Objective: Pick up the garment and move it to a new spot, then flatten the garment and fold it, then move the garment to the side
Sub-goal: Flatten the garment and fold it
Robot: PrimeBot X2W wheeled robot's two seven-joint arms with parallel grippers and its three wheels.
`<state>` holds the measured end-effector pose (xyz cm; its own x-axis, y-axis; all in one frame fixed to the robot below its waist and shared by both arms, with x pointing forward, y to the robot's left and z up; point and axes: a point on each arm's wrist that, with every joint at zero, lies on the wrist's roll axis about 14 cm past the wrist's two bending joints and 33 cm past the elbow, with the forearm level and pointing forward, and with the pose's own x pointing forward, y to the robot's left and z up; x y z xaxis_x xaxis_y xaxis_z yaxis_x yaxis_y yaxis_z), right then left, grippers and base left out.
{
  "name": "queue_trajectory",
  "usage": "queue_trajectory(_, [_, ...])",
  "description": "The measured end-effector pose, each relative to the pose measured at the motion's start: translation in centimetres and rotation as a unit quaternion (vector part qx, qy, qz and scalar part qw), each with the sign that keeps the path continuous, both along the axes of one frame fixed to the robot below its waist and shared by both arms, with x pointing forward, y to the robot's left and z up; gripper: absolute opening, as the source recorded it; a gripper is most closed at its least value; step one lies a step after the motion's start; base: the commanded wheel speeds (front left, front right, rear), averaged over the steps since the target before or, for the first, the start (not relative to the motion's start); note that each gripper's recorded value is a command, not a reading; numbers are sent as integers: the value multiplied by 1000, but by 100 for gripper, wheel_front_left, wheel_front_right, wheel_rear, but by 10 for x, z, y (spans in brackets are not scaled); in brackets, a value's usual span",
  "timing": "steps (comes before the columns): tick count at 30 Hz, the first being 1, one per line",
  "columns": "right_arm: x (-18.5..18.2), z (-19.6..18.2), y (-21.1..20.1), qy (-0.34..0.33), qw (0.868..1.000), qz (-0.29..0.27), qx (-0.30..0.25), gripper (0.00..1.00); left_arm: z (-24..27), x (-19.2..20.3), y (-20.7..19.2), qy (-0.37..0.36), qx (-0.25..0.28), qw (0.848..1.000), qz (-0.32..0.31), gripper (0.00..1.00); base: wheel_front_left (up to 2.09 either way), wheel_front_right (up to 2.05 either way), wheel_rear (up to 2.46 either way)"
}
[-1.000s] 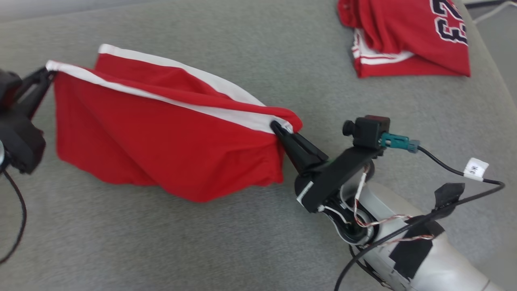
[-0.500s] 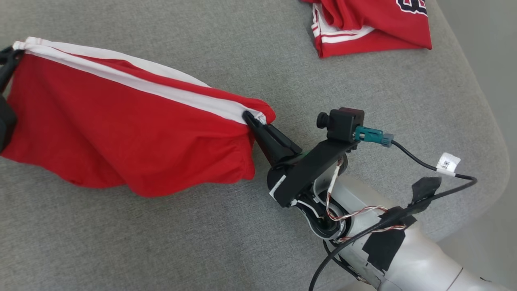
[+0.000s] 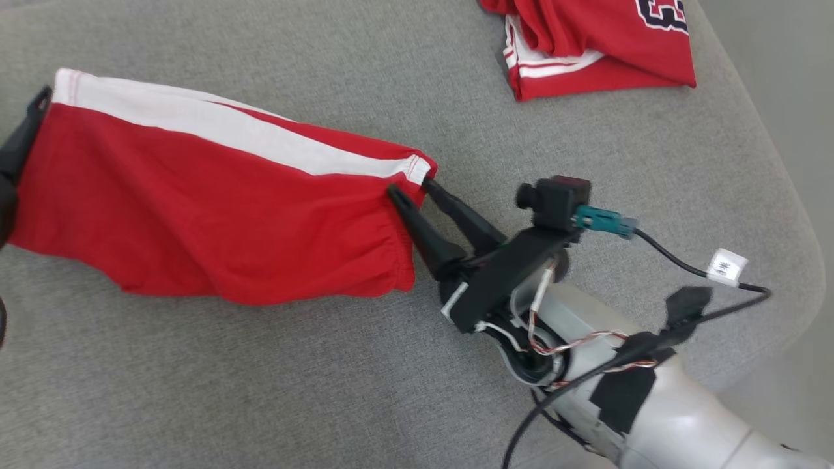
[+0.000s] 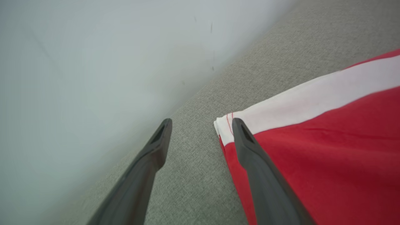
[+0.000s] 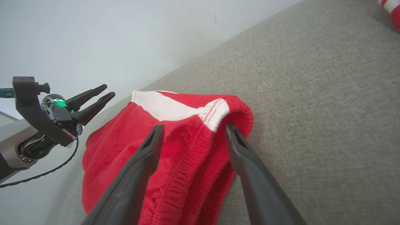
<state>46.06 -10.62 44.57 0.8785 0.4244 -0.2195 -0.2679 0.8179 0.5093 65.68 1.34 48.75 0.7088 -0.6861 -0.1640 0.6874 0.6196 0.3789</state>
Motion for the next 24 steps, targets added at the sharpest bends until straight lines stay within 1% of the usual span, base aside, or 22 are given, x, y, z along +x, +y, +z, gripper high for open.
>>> queue_trajectory(2, [-5, 2, -7, -6, 1000, -1, -10, 100, 2, -4, 4, 1, -5, 1000, 6, 100, 0, 0, 0])
queue_trajectory(6, [-13, 10, -24, -32, 999, -11, -31, 100, 19, -12, 12, -6, -38, 999, 32, 100, 0, 0, 0])
queue_trajectory(8, [-15, 16, -33, -51, 997, -14, -52, 100, 38, -17, 14, -24, -63, 997, 41, 100, 0, 0, 0])
queue_trajectory(10, [-17, 23, -37, -69, 996, -19, -54, 100, 53, -24, 18, -40, -87, 994, 53, 100, 0, 0, 0])
queue_trajectory(12, [-18, 33, -39, -95, 993, -19, -70, 100, 61, -32, 28, -50, -109, 990, 75, 100, 0, 0, 0])
queue_trajectory(14, [-19, 46, -39, -122, 990, -25, -73, 100, 65, -41, 37, -60, -118, 987, 92, 100, 0, 0, 0])
queue_trajectory(15, [-20, 49, -40, -136, 987, -23, -89, 100, 70, -45, 42, -65, -130, 984, 102, 100, 0, 0, 0])
queue_trajectory(16, [-21, 54, -41, -147, 984, -27, -93, 100, 75, -49, 45, -70, -141, 981, 110, 100, 0, 0, 0])
queue_trajectory(18, [-25, 62, -40, -165, 982, -37, -89, 100, 81, -59, 51, -79, -159, 976, 123, 100, 0, 0, 0])
queue_trajectory(21, [-31, 69, -40, -192, 974, -43, -109, 100, 87, -73, 61, -85, -181, 969, 142, 100, 0, 0, 0])
queue_trajectory(24, [-36, 76, -39, -212, 969, -62, -109, 100, 90, -85, 68, -88, -200, 964, 154, 100, 0, 0, 0])
